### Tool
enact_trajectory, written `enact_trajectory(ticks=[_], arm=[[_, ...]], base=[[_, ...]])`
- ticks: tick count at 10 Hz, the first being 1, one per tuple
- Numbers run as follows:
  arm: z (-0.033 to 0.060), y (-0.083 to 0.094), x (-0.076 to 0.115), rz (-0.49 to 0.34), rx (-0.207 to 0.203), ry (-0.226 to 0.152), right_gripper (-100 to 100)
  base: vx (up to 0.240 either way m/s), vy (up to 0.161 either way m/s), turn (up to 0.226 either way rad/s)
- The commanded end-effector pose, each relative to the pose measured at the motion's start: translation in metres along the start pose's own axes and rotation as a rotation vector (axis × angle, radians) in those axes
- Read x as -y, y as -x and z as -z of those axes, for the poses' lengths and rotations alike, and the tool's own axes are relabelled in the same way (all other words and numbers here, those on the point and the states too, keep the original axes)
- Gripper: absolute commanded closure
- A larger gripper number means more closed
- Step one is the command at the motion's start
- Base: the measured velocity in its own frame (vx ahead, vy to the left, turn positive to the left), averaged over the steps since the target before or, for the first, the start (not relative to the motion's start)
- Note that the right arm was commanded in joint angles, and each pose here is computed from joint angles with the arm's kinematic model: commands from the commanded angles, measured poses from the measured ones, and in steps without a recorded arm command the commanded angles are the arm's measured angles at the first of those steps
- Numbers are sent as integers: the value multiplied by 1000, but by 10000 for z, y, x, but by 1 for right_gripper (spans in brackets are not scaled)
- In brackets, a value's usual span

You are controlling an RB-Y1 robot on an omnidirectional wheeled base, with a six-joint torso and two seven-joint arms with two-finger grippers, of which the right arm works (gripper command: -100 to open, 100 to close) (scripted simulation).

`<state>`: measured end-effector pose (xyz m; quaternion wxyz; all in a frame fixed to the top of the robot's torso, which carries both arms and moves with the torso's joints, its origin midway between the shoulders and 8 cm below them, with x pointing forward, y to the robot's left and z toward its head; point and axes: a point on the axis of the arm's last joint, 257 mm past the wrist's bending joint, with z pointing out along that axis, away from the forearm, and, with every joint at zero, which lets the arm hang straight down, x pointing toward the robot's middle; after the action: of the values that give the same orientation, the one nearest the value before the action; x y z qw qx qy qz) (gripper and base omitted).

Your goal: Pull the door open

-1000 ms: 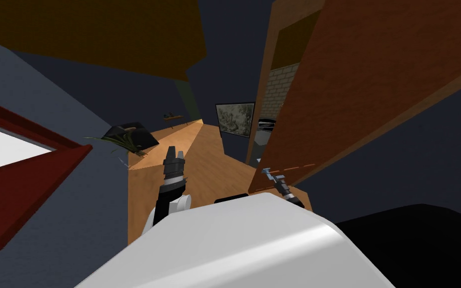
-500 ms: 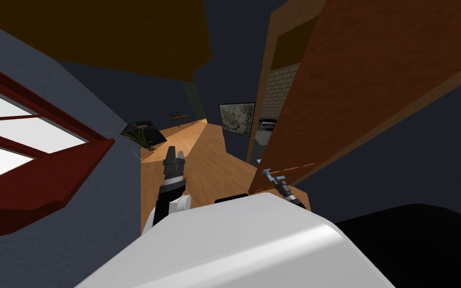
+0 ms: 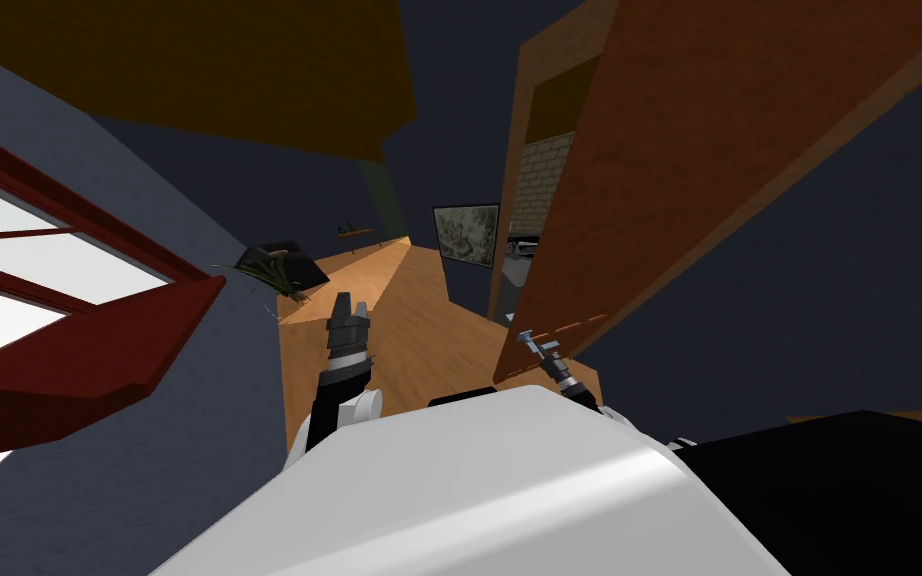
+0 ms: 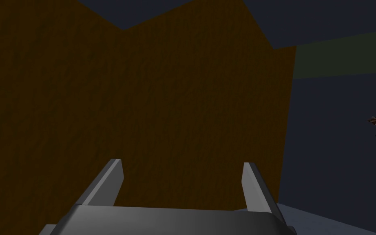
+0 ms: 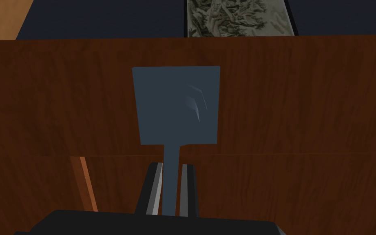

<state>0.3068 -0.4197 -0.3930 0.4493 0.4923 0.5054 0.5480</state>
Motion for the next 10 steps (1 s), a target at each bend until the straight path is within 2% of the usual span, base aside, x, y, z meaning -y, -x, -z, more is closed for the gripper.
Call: enact_trajectory(ticks=[1, 2, 3, 4, 5, 6, 7, 9, 10], arm=[[-40, -127, 83, -12, -21, -11, 100], [-40, -127, 83, -12, -21, -11, 100], [-184, -226, 94, -13, -47, -12, 100], [-281, -295, 100, -14, -66, -14, 100], [-217, -248, 167, -12, -53, -36, 100], [-278, -293, 102, -14, -65, -14, 100], [-424, -398, 105, -13, -93, -15, 100], [-424, -398, 105, -13, -93, -15, 100], [-601, -531, 105, -11, -128, -17, 100]], base=[[-167, -40, -11], [-75, -18, 3], [-112, -25, -58], [-169, -51, -61], [-132, -29, 17], [-57, -9, -8], [-109, -40, -71], [-85, -52, 4], [-130, -82, -72]])
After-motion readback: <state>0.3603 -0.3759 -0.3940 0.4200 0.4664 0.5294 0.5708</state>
